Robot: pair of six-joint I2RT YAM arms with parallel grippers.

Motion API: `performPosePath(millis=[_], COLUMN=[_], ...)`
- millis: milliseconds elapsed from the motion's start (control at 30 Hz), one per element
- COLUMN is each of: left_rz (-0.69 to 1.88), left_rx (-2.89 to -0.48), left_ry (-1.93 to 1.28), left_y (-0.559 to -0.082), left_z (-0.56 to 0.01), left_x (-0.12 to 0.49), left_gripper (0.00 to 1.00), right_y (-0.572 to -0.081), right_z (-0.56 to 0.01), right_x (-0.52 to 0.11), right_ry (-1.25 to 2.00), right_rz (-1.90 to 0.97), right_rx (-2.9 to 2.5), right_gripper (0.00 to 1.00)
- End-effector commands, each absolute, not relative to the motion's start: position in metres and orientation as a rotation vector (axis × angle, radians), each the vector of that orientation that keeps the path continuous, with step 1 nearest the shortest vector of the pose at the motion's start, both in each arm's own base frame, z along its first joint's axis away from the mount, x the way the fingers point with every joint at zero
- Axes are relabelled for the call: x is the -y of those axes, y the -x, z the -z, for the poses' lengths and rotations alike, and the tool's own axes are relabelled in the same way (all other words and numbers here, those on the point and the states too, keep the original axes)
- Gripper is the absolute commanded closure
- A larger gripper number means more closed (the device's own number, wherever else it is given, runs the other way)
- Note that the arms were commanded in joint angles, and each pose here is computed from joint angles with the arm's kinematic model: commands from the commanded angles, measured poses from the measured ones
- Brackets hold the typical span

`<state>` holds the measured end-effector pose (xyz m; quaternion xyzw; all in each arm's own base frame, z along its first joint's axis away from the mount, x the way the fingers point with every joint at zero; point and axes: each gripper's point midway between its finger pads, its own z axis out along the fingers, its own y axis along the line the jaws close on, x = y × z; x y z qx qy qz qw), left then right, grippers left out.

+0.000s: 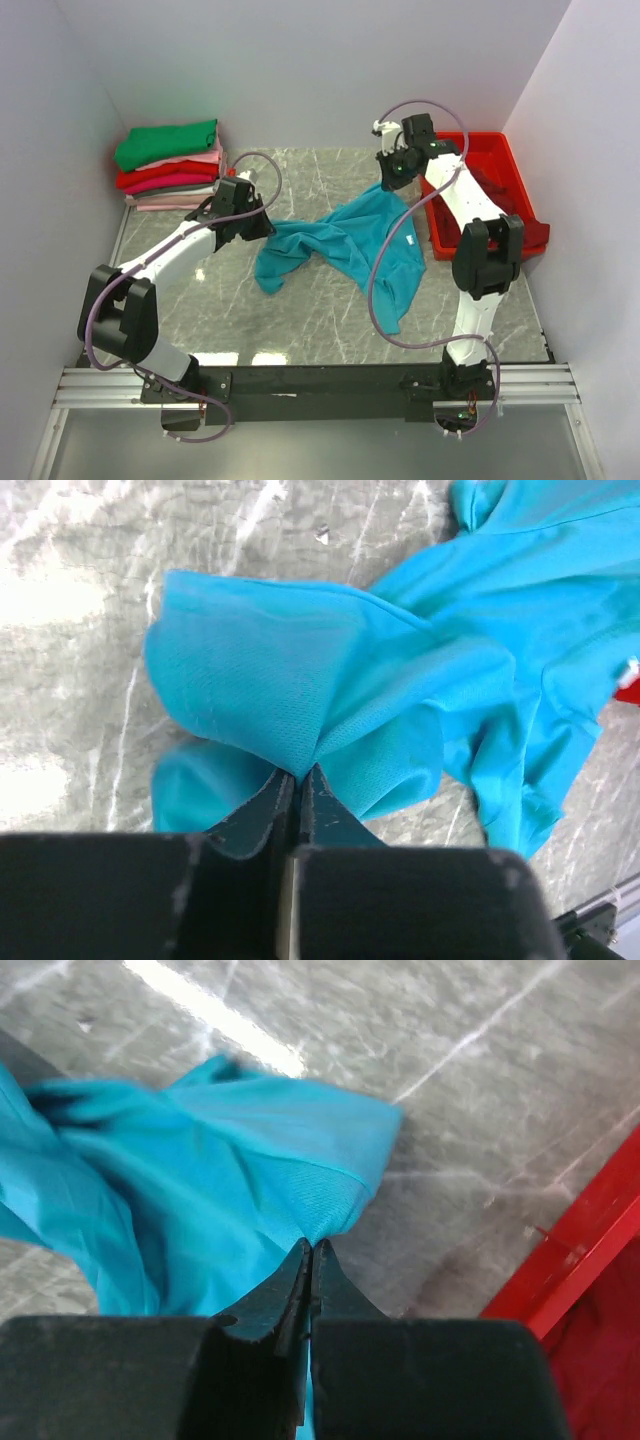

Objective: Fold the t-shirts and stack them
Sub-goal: Flatten the tshirt out

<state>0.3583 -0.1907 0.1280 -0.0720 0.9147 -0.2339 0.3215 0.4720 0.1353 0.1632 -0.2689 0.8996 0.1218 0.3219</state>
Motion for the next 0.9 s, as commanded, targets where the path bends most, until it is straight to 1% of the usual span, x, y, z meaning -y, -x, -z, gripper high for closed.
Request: performPosePath(millis=[0,33,67,133,167,200,233,267,300,333,367,400,467,500,567,600,633,667,700,733,767,833,867], left_rz=[0.566,0.564,0.555,0.538,0.536,0.523,0.511,0.499,0.475,0.467,0.479,0.45,0.474,0.475,0.536,0.575,0.568,0.633,0.648,0.675,0.689,0.72,0.728], left_rx=[-2.381,-2.389,-2.393,-2.406,-2.405,-2.412,-2.412,-2.397,-2.4,-2.393,-2.368,-2.363,-2.322,-2.352,-2.349,-2.367,-2.392,-2.391,-2.427,-2.43,-2.44,-2.448,-2.467], left_ry=[0.168,0.171,0.175,0.186,0.189,0.202,0.21,0.222,0.237,0.243,0.243,0.268,0.282,0.304,0.303,0.322,0.341,0.318,0.341,0.326,0.327,0.339,0.33], left_y=[-0.363,-0.362,-0.362,-0.358,-0.358,-0.355,-0.353,-0.352,-0.348,-0.346,-0.341,-0.336,-0.324,-0.312,-0.295,-0.279,-0.274,-0.263,-0.252,-0.243,-0.239,-0.233,-0.229], left_z=[-0.136,-0.133,-0.131,-0.123,-0.122,-0.117,-0.115,-0.119,-0.117,-0.12,-0.131,-0.129,-0.144,-0.135,-0.14,-0.134,-0.123,-0.126,-0.113,-0.112,-0.108,-0.098,-0.091], left_x=[0.186,0.185,0.184,0.181,0.18,0.177,0.175,0.171,0.166,0.163,0.162,0.155,0.15,0.147,0.149,0.15,0.149,0.156,0.156,0.162,0.165,0.171,0.177], left_gripper=[0.93,0.89,0.75,0.64,0.56,0.52,0.49,0.42,0.4,0.37,0.37,0.36,0.36,0.35,0.35,0.35,0.35,0.34,0.34,0.33,0.33,0.32,0.32], right_y=[-0.462,-0.461,-0.464,-0.465,-0.466,-0.468,-0.468,-0.468,-0.464,-0.461,-0.456,-0.451,-0.435,-0.428,-0.408,-0.4,-0.39,-0.366,-0.354,-0.34,-0.313,-0.289,-0.273], right_z=[-0.135,-0.131,-0.128,-0.118,-0.116,-0.114,-0.113,-0.115,-0.121,-0.126,-0.127,-0.144,-0.162,-0.166,-0.176,-0.177,-0.177,-0.174,-0.17,-0.167,-0.152,-0.142,-0.126], right_x=[-0.135,-0.132,-0.129,-0.117,-0.115,-0.111,-0.107,-0.106,-0.106,-0.109,-0.11,-0.111,-0.115,-0.117,-0.119,-0.12,-0.122,-0.13,-0.132,-0.135,-0.134,-0.139,-0.137], right_ry=[0.728,0.724,0.714,0.683,0.677,0.672,0.663,0.665,0.678,0.703,0.721,0.735,0.799,0.829,0.911,0.977,1.021,1.085,1.183,1.238,1.295,1.404,1.421], right_rz=[-0.263,-0.244,-0.224,-0.163,-0.149,-0.134,-0.111,-0.106,-0.11,-0.127,-0.138,-0.146,-0.173,-0.191,-0.222,-0.232,-0.254,-0.346,-0.366,-0.415,-0.476,-0.554,-0.592], right_rx=[-2.415,-2.426,-2.425,-2.456,-2.459,-2.464,-2.47,-2.464,-2.448,-2.426,-2.415,-2.375,-2.314,-2.294,-2.236,-2.204,-2.184,-2.167,-2.123,-2.1,-2.12,-2.057,-2.091], right_gripper=[1.0,1.0,1.0,1.0,0.97,0.85,0.78,0.71,0.61,0.57,0.54,0.48,0.45,0.42,0.4,0.4,0.4,0.4,0.4,0.4,0.4,0.4,0.4])
